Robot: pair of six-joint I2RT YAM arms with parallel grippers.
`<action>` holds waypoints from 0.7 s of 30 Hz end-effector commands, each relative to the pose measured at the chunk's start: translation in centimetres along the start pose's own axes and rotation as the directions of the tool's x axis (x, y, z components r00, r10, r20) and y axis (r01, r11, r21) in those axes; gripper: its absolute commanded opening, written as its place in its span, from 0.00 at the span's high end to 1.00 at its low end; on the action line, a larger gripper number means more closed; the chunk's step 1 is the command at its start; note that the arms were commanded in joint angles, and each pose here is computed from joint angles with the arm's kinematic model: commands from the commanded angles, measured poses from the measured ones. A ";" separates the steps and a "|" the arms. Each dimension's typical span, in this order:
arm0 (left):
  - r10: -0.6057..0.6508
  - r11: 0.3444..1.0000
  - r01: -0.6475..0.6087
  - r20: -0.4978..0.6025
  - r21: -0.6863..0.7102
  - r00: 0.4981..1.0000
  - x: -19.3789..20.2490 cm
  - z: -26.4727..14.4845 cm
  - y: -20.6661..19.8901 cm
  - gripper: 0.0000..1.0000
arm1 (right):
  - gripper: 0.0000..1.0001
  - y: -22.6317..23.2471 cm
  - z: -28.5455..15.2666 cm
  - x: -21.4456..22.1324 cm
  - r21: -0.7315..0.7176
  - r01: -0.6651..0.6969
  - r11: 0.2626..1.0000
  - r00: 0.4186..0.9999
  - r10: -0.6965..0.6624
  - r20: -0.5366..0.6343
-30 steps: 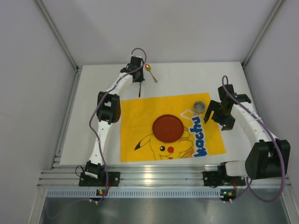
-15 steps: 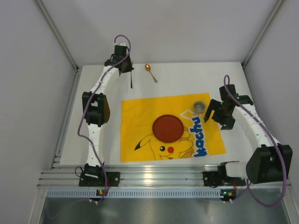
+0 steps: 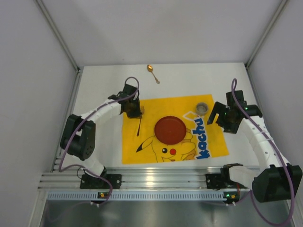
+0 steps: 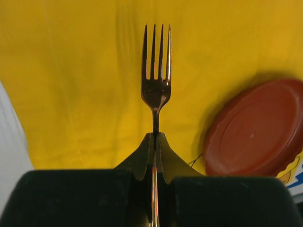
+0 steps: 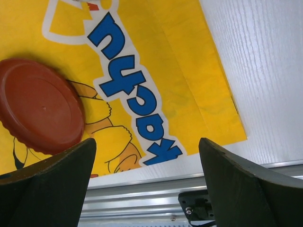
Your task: Set the dinner table for one person
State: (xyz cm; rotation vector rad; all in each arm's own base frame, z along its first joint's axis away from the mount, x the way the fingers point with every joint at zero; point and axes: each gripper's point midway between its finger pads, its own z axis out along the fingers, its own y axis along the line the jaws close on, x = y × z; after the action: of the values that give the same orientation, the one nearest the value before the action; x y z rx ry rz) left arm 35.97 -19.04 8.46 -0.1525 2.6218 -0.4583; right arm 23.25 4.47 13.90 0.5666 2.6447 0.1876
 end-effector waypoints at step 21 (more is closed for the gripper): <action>-0.073 0.996 0.071 -0.036 -0.058 0.997 10.3 -1.2 1.2 0.91 | 0.10 1.0 -2.1 -0.2 -0.063 0.049 0.997 0.997 -0.045 0.064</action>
State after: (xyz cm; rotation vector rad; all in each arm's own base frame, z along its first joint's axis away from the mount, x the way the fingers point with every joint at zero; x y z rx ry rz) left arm 25.10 -18.80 4.63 -0.2183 2.7229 -0.3831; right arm 21.39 4.99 13.74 0.5296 2.6391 0.2314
